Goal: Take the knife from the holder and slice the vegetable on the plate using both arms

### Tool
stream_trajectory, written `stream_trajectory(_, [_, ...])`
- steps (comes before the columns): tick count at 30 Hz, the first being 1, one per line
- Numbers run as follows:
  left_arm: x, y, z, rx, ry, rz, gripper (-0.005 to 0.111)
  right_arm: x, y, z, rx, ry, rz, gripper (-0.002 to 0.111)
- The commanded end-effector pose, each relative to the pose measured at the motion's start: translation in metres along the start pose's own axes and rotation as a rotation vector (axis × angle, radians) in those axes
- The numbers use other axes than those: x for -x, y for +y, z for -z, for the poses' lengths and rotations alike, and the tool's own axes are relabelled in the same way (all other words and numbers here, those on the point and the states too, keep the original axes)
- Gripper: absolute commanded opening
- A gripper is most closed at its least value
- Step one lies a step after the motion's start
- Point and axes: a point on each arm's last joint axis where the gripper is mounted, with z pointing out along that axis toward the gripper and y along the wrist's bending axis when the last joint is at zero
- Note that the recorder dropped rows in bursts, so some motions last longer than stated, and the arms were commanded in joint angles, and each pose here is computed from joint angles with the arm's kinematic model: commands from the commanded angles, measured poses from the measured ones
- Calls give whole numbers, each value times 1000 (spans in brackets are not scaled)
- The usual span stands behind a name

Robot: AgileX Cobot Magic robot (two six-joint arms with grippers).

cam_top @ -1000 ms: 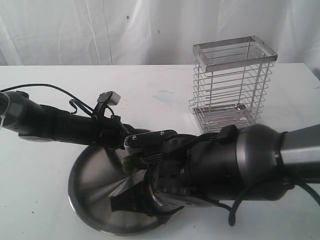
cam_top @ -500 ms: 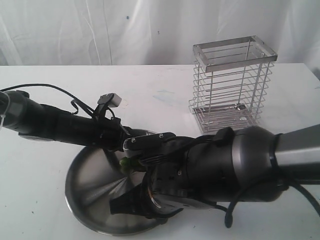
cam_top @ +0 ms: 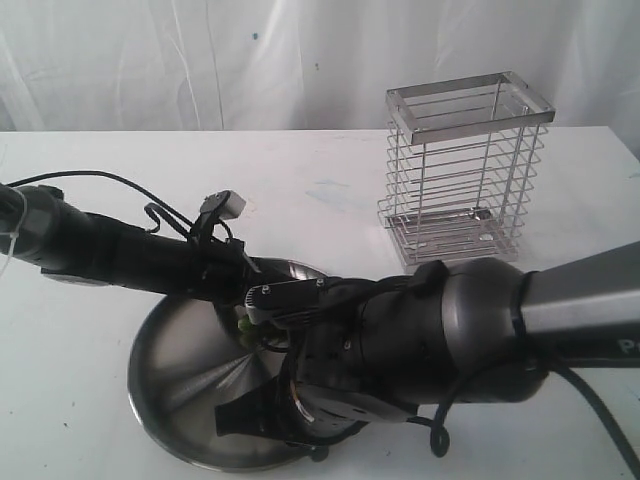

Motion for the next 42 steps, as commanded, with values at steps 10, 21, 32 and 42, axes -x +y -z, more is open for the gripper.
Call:
stream_trajectory(10, [-27,18,-6,83,124,114,0,-9,-3,5,-25,101,6,0])
stream_trajectory(21, [-27,17,-6,79,122,116,0,-18,-3,8,-25,201,25,0])
stream_trajectory(32, [-24,16,-6,62,98,132,0,-19,-1,8,5,213,36,0])
stream_trajectory(42, [15,-9,13,-41,-105,33,0,-13,2,7,32,149,68,0])
